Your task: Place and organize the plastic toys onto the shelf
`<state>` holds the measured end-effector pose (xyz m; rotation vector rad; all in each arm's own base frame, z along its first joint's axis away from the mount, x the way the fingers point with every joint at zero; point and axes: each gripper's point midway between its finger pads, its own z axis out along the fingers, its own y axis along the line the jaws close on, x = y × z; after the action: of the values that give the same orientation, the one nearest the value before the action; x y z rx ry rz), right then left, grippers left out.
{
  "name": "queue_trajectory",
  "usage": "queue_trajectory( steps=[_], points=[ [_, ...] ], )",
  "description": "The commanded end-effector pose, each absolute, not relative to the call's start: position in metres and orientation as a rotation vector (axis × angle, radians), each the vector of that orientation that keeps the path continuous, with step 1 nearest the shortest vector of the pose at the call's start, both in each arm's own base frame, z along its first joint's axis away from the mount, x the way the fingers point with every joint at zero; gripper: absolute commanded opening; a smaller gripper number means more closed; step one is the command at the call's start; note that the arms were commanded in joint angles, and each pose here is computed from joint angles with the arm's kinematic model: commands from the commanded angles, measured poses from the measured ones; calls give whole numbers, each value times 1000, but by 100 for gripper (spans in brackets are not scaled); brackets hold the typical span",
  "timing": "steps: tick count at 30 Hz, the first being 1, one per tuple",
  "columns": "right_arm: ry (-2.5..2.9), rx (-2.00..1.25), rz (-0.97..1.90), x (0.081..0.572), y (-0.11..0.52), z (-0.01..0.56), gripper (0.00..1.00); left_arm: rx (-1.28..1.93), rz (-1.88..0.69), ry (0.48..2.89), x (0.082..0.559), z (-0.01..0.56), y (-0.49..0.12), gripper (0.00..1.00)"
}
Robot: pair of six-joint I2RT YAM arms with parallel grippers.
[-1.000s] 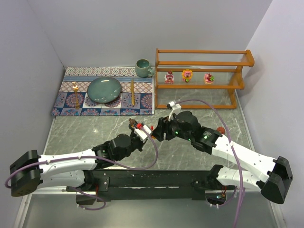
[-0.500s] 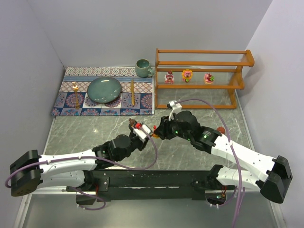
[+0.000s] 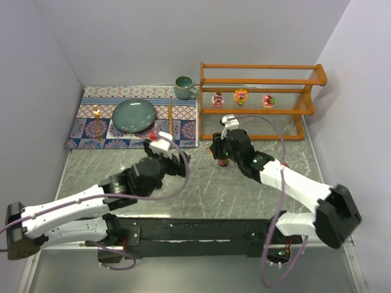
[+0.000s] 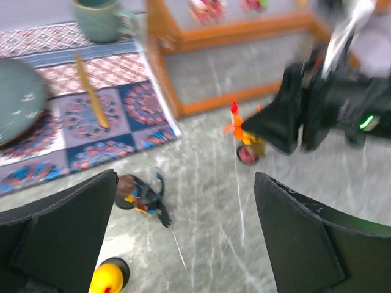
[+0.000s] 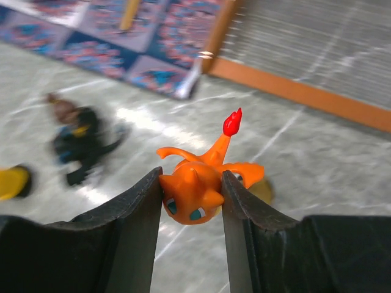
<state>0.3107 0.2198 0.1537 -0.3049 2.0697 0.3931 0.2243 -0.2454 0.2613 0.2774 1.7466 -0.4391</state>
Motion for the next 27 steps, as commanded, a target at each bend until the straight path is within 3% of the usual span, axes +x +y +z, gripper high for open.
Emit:
queue_trajectory(
  steps=[1,7,15,27],
  points=[
    [1924,-272,344,371,222,186,0,146,-371,1847,230,281,-196,97],
    [1933,-251,304,420,216,174,0,95,-322,1772,250,298,-154,97],
    [1979,-250,293,456,218,152,0,-16,-282,1826,281,262,-112,97],
    [2020,-231,309,480,214,132,0,-4,-309,1828,282,260,-114,97]
  ],
)
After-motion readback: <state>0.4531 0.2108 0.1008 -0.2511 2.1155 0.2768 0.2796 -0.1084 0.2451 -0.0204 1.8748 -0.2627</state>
